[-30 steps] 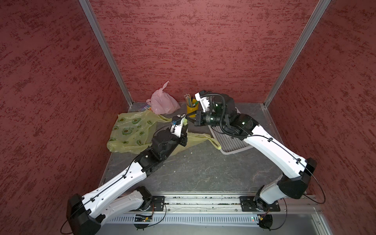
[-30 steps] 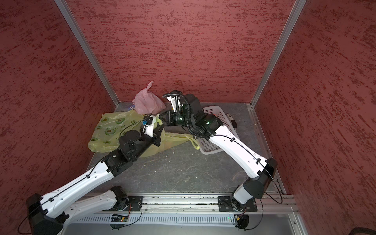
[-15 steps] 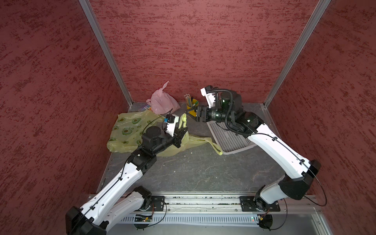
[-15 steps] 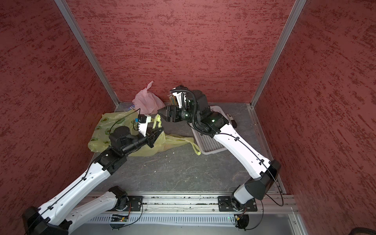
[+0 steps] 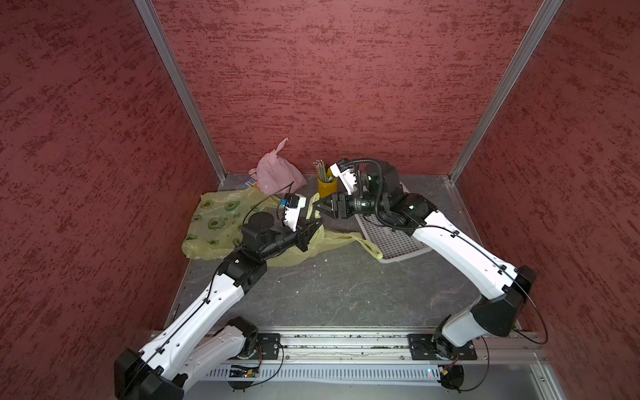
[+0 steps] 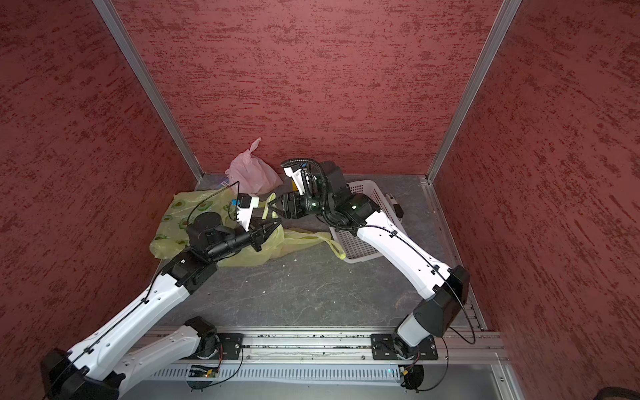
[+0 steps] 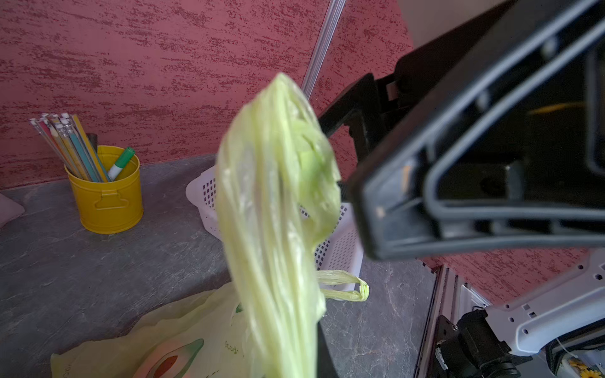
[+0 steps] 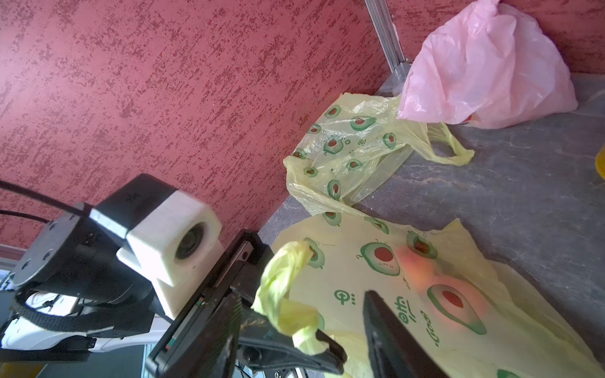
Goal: Place the peach into a plastic bag & tie a knot
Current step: Adjust the plastic bag at the center of the board.
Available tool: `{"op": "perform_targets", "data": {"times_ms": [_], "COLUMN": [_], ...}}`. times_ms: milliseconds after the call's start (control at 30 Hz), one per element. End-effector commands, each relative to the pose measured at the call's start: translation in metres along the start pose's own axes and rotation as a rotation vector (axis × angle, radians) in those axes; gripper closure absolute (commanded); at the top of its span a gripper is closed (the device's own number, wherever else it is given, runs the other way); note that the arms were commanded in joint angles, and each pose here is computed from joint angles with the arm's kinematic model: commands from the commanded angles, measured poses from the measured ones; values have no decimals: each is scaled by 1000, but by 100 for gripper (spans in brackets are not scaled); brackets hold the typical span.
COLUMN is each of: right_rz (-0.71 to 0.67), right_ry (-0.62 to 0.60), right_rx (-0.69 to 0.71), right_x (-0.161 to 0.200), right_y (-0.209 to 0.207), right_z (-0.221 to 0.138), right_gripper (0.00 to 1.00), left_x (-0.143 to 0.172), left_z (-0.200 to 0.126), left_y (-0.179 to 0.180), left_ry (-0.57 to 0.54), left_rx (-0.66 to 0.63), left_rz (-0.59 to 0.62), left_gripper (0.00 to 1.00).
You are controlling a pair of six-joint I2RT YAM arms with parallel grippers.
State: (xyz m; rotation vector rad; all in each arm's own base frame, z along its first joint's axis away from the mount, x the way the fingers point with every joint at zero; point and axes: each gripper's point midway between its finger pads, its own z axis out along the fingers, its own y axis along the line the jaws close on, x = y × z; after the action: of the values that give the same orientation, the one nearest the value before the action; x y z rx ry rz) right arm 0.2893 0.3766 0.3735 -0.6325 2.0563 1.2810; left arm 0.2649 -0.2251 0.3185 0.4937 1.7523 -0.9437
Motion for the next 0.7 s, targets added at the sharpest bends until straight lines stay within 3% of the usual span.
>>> {"op": "perform_targets", "data": {"times_ms": [0, 200, 400, 533, 567, 600, 667], "right_rz": [-26, -41, -70, -76, -79, -80, -83], "right_ry": [-14, -66, -157, -165, -162, -163, -169], "right_rx": [-55, -159, -237, -267, -273, -274, -259], "right_x": [-9, -27, -60, -66, -66, -67, -68], "right_y": [12, 41, 84, 97, 99, 99, 96], "right_z": [5, -5, -39, -49, -49, -49, -48], "right_gripper": [62, 100, 100, 100, 100, 100, 100], "left_x": [-16, -18, -42, -47, -46, -44, -37], "left_z": [-5, -7, -17, -24, -25, -24, -22], "left_y": [-8, -12, -44, -49, -48, -44, -36], "left_ry": [-34, -38, -104, -138, -139, -136, -124], "left_rx": [20, 40, 192, 215, 212, 200, 176], "left_rz": [9, 5, -45, -69, -73, -83, -106], "left_gripper": [100, 100, 100, 100, 97, 87, 55]}}
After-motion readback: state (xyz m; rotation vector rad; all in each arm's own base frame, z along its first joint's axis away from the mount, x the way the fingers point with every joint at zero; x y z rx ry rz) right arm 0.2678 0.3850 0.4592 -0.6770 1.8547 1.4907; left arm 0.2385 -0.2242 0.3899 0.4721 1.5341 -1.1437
